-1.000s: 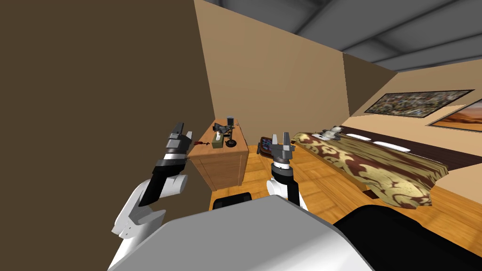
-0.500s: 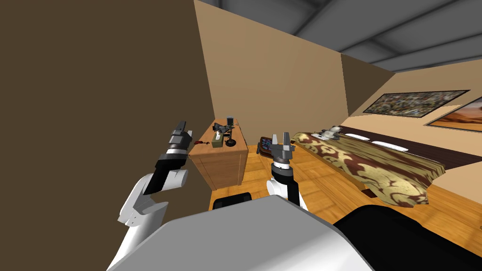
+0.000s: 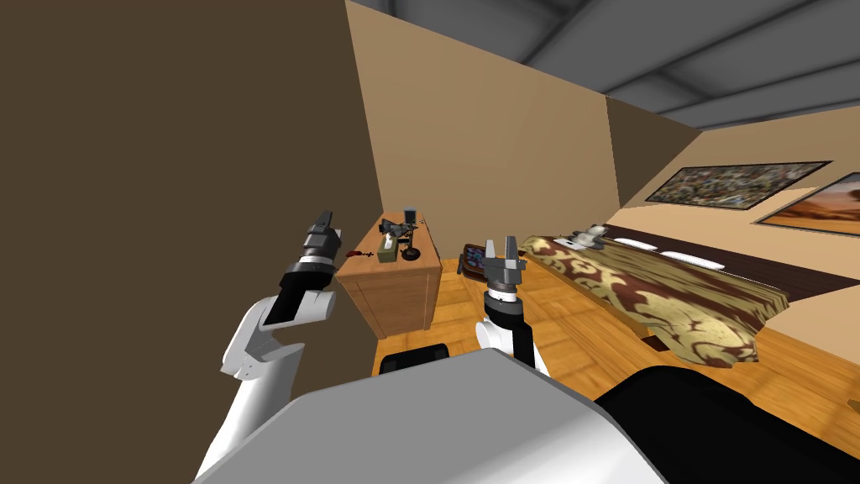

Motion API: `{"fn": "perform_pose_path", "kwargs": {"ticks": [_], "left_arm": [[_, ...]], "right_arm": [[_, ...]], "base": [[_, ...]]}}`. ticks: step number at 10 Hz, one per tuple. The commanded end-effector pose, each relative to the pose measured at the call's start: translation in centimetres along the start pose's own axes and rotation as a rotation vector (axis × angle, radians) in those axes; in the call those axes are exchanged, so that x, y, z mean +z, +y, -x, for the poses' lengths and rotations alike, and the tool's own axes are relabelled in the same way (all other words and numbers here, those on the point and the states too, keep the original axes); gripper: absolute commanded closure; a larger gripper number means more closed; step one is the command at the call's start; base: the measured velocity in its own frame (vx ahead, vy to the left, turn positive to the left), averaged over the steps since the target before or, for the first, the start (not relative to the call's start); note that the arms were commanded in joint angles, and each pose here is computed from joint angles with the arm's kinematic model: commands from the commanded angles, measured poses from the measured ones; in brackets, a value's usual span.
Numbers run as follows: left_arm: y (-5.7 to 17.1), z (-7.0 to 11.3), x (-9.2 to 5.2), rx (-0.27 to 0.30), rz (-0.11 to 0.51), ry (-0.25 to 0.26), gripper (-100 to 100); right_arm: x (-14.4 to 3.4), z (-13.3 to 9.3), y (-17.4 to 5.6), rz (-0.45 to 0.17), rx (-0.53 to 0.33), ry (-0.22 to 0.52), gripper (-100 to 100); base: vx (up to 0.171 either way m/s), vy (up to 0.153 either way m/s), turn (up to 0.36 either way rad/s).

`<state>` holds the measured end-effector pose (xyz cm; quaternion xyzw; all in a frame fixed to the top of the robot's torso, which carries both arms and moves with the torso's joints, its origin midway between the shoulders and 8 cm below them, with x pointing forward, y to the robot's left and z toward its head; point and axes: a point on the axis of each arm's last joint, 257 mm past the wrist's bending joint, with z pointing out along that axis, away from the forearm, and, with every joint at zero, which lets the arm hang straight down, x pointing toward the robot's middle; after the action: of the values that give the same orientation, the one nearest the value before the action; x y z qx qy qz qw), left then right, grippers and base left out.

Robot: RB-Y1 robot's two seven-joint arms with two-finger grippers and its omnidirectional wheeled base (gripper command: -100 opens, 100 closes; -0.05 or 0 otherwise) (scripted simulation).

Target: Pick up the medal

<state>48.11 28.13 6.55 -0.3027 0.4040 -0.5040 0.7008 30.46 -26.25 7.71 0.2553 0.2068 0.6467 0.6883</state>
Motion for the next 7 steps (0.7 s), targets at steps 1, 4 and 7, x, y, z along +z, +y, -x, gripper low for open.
{"fn": "perform_pose_path", "kwargs": {"ticks": [1,4,7], "left_arm": [[0.9,0.2,0.0,0.002,0.036,-0.006,-100],[2.0,1.0,1.2,0.018,0.087,-0.030,-100],[3.0,1.9,2.4,0.030,0.140,-0.055,-100]], "right_arm": [[0.0,0.0,0.0,0.000,0.000,0.000,0],[0.0,0.0,0.0,0.000,0.000,0.000,0],[0.0,0.0,0.0,0.000,0.000,0.000,0]], "base": [[-0.011,-0.004,-0.002],[-0.016,-0.009,-0.003],[-0.015,-0.010,-0.002]]}}
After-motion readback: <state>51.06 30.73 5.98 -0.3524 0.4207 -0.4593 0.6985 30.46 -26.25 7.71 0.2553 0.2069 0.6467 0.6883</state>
